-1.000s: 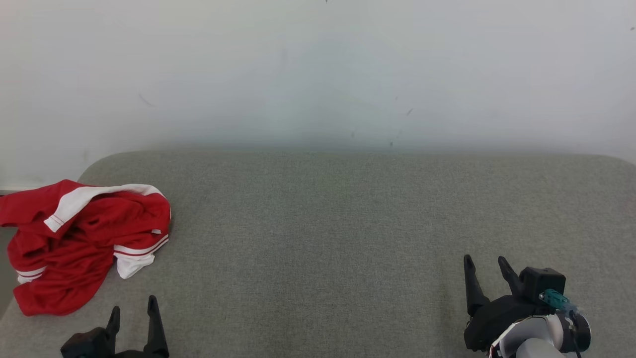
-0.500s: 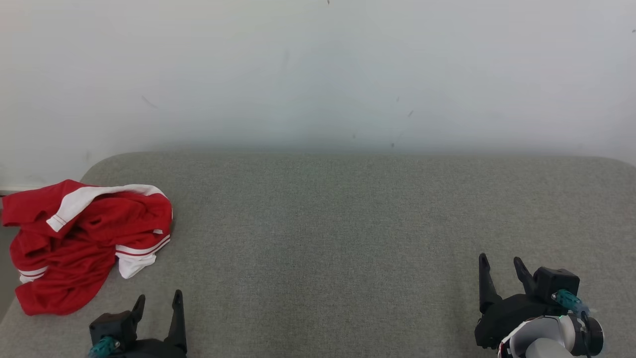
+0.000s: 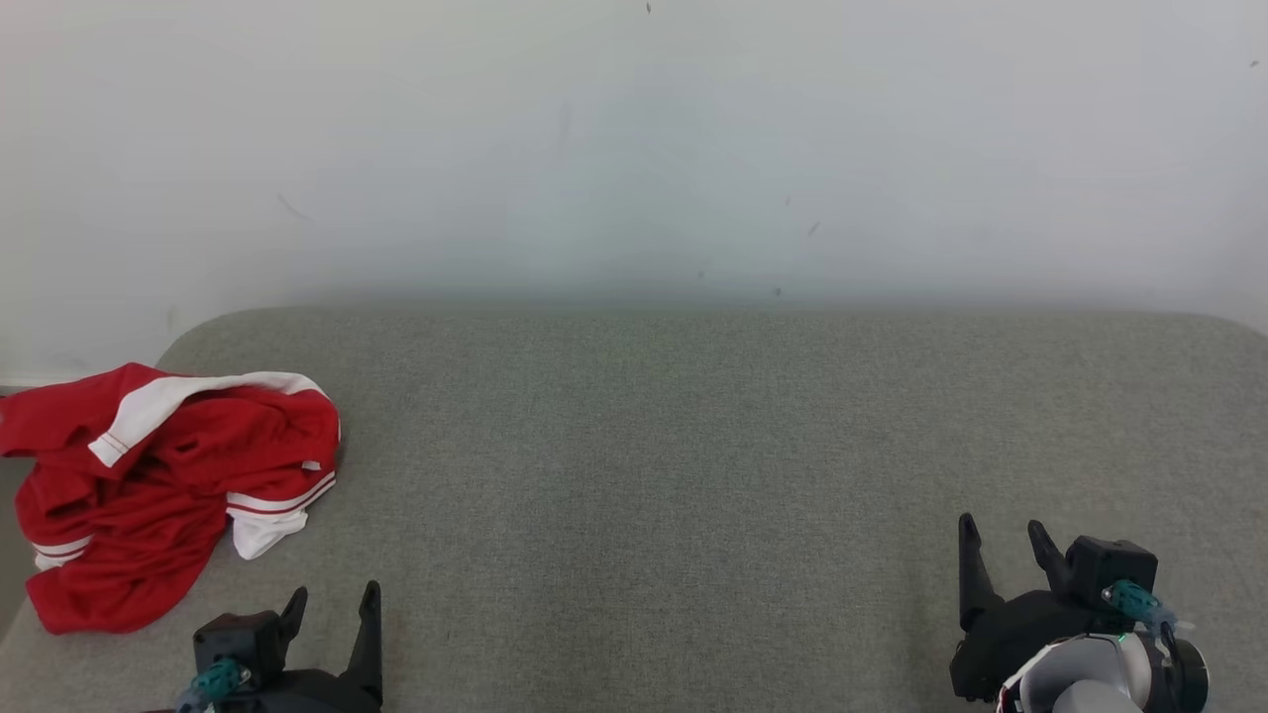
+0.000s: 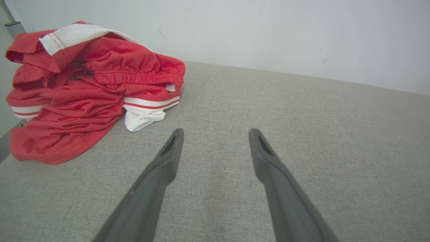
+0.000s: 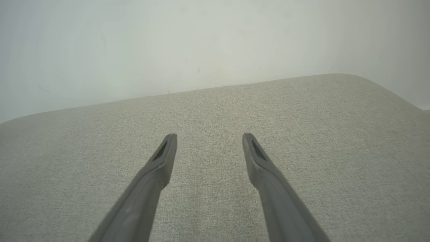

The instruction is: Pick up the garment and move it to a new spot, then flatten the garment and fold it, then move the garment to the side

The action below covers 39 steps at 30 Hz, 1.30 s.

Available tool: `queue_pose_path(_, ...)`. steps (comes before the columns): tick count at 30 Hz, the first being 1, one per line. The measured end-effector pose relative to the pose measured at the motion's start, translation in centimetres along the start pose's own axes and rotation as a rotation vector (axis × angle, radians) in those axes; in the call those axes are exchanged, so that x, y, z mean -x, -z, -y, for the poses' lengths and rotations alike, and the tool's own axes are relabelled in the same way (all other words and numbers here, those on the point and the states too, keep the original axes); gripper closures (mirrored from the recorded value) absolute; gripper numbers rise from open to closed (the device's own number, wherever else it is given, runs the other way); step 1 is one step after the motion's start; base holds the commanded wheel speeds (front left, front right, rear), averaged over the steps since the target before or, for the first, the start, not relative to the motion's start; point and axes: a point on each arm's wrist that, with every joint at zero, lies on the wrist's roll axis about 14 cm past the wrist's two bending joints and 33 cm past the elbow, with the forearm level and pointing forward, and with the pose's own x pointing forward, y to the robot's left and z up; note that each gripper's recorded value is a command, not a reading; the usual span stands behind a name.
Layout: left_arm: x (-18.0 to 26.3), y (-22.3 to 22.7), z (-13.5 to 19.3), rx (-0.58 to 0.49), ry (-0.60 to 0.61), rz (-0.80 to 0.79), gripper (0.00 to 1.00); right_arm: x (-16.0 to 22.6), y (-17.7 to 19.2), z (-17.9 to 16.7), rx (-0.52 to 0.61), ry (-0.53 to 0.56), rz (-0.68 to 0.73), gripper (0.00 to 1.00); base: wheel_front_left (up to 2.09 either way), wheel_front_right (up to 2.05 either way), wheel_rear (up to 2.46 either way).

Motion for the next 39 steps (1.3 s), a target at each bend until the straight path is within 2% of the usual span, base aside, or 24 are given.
queue_pose_path(12,-0.1,0.0,0.3,-0.005,0.012,-0.02,0.0,0.5,0.7,0.4,-0.005,0.009,-0.032,0.0,0.0,0.0,0.0)
queue_pose_path(31,-0.2,-0.9,0.5,0.001,0.017,-0.013,0.0,0.3,-1.8,-0.2,-0.012,-0.014,0.028,0.0,0.0,0.0,0.0)
queue_pose_path(39,-0.2,-1.9,-0.4,0.003,-0.007,0.005,0.0,0.6,-0.6,0.0,-0.01,-0.012,-0.01,0.0,0.0,0.0,0.0)
